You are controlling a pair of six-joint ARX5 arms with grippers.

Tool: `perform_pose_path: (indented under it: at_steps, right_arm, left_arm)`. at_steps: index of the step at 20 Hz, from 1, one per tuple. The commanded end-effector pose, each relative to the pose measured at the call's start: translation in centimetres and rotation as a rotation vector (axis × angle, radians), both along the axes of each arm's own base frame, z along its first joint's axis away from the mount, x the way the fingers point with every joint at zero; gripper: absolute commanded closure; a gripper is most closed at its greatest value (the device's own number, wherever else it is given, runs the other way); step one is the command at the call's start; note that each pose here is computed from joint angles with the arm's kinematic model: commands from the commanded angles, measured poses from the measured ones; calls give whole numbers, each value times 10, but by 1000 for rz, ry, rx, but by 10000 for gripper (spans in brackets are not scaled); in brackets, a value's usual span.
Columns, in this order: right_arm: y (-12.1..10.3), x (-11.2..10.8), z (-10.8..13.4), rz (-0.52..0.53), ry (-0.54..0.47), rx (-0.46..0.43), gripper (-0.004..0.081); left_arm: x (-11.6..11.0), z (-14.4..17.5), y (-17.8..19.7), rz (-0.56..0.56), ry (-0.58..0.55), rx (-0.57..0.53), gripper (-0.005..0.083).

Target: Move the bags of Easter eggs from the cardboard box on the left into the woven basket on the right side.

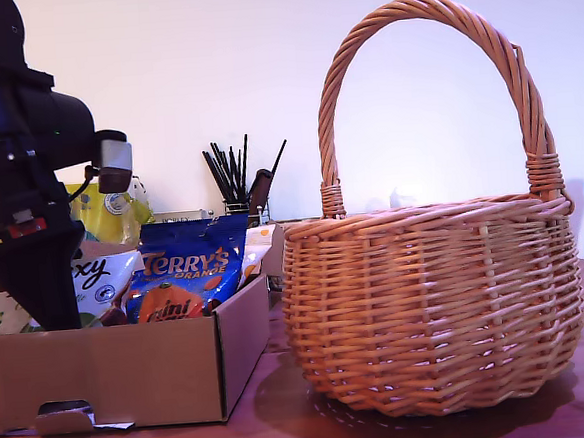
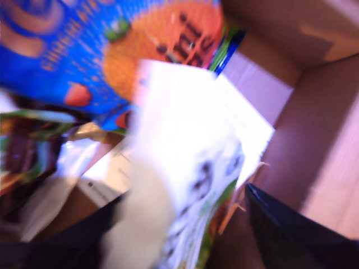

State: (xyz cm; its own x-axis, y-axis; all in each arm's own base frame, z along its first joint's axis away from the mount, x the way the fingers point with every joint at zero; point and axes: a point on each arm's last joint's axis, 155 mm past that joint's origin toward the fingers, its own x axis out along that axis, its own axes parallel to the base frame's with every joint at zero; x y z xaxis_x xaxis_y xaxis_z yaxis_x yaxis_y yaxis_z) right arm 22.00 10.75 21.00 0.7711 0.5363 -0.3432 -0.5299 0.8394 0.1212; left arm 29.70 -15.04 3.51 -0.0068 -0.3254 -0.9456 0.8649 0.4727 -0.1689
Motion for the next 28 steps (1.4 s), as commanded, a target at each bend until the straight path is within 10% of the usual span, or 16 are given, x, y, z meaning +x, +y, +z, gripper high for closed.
perform_pose_path:
  at_steps: [1,7,18,28]
  right_arm:
    - [2,-1,7,10,-21,2,782]
    - [2,-1,8,10,-21,2,782]
    - [2,-1,8,10,-18,2,782]
    - [2,-1,7,9,-17,1,782]
  left_arm:
    - [-3,-3,0,1,13,3,308]
    - [-4,-3,-1,28,27,-1,691]
    - [9,64,-12,85,23,-27,702]
    - [-40,158,-108,-14,167,-451,704]
